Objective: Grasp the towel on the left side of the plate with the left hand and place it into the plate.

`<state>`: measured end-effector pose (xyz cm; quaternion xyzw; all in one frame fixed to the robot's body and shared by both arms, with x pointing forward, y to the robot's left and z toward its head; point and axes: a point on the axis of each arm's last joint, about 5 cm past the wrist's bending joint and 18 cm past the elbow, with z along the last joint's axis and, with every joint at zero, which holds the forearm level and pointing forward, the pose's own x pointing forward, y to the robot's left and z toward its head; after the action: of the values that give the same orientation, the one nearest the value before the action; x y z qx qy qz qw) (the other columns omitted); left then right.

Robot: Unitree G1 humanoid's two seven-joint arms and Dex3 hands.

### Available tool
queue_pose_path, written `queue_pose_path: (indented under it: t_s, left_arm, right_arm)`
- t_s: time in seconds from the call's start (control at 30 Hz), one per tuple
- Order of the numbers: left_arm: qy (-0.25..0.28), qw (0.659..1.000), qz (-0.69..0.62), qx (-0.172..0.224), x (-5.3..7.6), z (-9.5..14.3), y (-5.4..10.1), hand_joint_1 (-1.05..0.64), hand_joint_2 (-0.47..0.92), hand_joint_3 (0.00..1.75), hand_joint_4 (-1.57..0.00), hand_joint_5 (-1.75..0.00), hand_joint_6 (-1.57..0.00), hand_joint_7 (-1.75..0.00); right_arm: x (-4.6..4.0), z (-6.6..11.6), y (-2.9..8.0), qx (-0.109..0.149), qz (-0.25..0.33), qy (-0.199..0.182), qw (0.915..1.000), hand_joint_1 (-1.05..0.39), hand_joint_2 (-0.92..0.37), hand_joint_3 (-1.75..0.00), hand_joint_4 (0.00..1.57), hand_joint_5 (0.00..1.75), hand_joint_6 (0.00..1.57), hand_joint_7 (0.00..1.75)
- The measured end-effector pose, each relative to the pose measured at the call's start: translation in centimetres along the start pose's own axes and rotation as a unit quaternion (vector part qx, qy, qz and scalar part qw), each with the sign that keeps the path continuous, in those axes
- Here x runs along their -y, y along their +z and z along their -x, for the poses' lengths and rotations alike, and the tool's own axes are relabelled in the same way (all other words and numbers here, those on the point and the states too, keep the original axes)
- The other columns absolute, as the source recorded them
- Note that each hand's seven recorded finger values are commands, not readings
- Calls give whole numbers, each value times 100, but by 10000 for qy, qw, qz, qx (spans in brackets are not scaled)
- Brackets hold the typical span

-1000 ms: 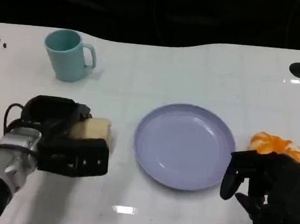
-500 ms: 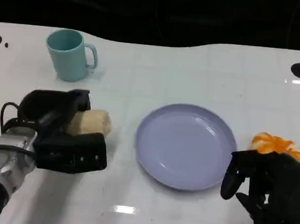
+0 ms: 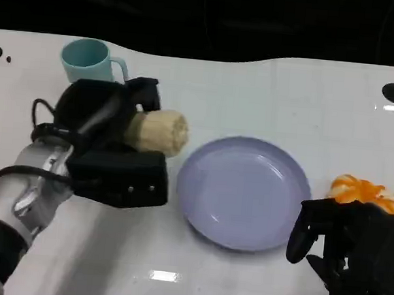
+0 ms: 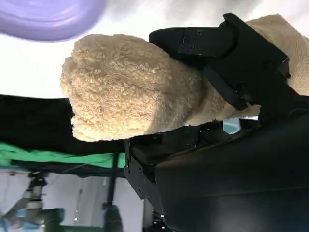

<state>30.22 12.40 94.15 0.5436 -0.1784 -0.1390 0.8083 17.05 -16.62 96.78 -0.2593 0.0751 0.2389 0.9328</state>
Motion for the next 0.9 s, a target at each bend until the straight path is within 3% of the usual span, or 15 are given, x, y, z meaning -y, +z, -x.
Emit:
queue_pose_path:
  t_s: [0.2, 0.57, 0.67, 0.77, 0.83, 0.9]
  left_arm:
    - [-187, 9991, 120, 361, -61, -95, 378, -20, 50, 92, -88, -175, -59, -175]
    - [-539, 9948, 237, 826, 138, -155, 838, -22, 52, 84, -90, -175, -63, -175]
    - [-622, 9937, 266, 889, 196, -163, 923, -24, 63, 68, -88, -175, -69, -133]
    - [-731, 9931, 274, 873, 254, -168, 955, -26, 76, 49, -83, -175, -76, -102]
    - [-811, 9928, 307, 829, 291, -171, 962, -28, 88, 32, -64, -148, -77, -67]
    - [-928, 9920, 367, 776, 315, -176, 970, -31, 91, 25, -49, -110, -63, -38]
  right_arm:
    - [12, 12, -2, -8, -15, -27, 10000, 0, -60, -103, 71, 174, 69, 141]
    - [23, 66, -36, -22, 43, -5, 10000, 0, -58, -105, 71, 174, 69, 142]
    - [19, 71, -32, 34, 29, 27, 10000, 0, -57, -106, 71, 174, 69, 142]
    - [20, 74, -26, 60, 17, 34, 10000, 0, -57, -107, 72, 174, 70, 142]
    - [19, 74, -25, 63, 13, 37, 10000, -1, -56, -108, 72, 173, 70, 142]
    - [20, 74, -24, 73, 19, 38, 10000, -1, -56, -109, 72, 173, 70, 141]
